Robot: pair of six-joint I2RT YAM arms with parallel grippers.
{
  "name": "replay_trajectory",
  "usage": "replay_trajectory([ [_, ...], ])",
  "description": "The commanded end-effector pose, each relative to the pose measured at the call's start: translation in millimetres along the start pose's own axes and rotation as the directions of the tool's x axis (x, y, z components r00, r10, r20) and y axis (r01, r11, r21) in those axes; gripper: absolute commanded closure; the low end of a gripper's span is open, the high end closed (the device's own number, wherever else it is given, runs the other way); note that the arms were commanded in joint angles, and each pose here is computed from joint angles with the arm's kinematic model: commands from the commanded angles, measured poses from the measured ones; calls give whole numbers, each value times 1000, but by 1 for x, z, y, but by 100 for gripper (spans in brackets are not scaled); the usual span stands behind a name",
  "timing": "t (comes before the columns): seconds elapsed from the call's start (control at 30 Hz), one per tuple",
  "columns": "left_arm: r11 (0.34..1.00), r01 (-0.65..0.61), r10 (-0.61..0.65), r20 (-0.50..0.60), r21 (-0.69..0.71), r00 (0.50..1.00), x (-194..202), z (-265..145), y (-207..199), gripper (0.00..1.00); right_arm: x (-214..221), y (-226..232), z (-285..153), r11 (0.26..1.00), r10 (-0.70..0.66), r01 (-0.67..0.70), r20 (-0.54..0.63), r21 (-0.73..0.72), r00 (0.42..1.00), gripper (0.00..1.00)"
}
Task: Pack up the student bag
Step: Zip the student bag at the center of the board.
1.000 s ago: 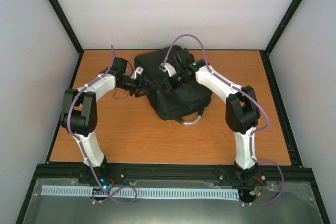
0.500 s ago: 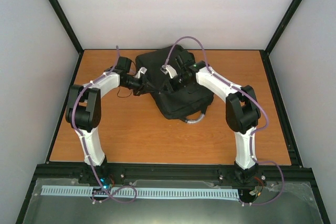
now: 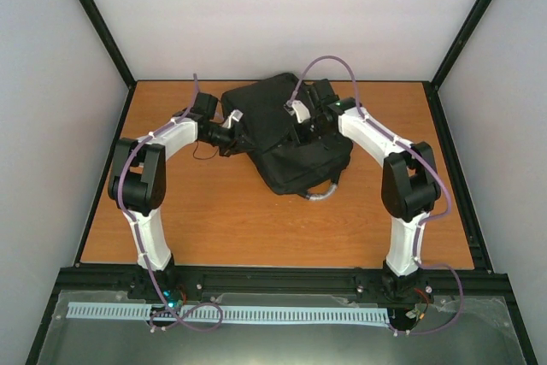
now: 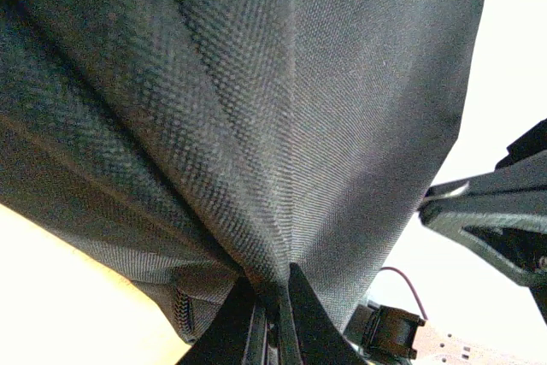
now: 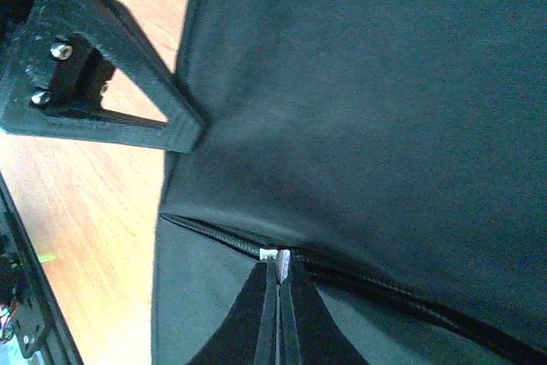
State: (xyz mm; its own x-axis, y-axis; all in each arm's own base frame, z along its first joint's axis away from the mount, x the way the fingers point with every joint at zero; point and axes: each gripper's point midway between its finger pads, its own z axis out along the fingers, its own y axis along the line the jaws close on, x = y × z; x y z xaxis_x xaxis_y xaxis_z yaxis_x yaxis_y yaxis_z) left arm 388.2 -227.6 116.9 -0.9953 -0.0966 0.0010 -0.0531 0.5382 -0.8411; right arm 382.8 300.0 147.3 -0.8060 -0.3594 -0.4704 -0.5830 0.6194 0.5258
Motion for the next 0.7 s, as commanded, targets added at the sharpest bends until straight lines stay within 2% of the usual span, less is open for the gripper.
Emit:
replay_trajectory([
  [0.0, 997, -71, 71, 14, 15, 997, -4, -8, -17, 99, -4, -17, -27, 997, 8, -11, 40, 73, 999, 97],
  [0.4, 997, -83, 83, 6, 1, 997, 3, -10, -14, 99, 13, -93, -63, 973, 116, -126, 66, 191, 991, 97],
  [0.67, 996, -88, 88, 3, -10, 996, 7, -11, -12, 99, 30, -149, -92, 931, 178, -197, 89, 306, 980, 97],
])
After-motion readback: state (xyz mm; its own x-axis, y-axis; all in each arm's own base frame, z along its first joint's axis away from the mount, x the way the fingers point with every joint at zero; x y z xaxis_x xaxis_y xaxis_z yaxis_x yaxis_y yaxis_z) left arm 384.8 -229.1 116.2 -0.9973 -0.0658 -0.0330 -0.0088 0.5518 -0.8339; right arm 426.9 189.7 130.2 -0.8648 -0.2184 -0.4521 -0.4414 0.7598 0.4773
